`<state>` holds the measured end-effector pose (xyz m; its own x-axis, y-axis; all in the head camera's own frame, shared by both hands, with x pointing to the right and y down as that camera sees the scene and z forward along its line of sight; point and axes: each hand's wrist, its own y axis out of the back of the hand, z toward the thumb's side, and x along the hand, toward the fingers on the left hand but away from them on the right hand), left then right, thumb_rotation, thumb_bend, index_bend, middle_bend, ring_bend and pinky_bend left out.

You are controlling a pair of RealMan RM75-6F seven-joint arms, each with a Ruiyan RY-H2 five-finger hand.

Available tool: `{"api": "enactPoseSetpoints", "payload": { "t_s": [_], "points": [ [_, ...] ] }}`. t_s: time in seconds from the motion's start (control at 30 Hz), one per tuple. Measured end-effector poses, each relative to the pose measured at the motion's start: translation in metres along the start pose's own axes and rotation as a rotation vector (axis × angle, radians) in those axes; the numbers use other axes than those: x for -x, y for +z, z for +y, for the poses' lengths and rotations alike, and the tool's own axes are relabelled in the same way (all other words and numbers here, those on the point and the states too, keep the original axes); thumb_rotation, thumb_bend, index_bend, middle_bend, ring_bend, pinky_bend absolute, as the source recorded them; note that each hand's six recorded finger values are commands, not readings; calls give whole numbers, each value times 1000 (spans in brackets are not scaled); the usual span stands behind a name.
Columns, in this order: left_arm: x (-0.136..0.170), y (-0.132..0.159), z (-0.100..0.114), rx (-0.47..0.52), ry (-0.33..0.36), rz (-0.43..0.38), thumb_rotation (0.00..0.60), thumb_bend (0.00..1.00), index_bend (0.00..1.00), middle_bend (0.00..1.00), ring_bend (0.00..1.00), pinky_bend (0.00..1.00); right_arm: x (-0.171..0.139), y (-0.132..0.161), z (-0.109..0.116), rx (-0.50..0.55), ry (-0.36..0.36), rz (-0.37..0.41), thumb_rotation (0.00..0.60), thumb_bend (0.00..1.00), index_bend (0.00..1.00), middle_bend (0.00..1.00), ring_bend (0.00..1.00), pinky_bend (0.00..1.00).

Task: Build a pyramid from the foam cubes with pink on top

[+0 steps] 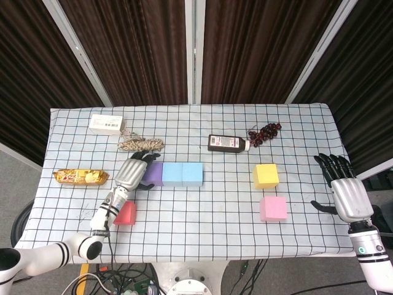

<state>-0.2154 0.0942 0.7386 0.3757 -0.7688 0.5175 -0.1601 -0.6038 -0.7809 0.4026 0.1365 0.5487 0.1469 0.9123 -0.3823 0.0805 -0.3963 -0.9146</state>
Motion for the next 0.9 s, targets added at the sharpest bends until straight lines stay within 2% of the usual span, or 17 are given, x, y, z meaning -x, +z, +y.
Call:
{"api": "enactPoseSetpoints", "payload": {
  "t_s": [0.33,0.53,0.73,0.9],
  "points": [
    [4,2,1,10,-15,-12,600,86,136,144,94,160,0,0,1,0,-2,1,600,0,0,62,0,0],
    [12,-1,12,13,-30,-10,600,60,126,94,56,160,2,3,2,1,-1,13,600,0,0,62,0,0],
    [31,-16,42,-4,36,28,600,58,126,85,48,161,4,5,1,1,4,18,600,0,0,62,0,0],
    [65,-45,70,-25,95,112,600,58,126,86,48,163,8,7,-2,-17,18,28,600,0,0,62,0,0]
  ]
}}
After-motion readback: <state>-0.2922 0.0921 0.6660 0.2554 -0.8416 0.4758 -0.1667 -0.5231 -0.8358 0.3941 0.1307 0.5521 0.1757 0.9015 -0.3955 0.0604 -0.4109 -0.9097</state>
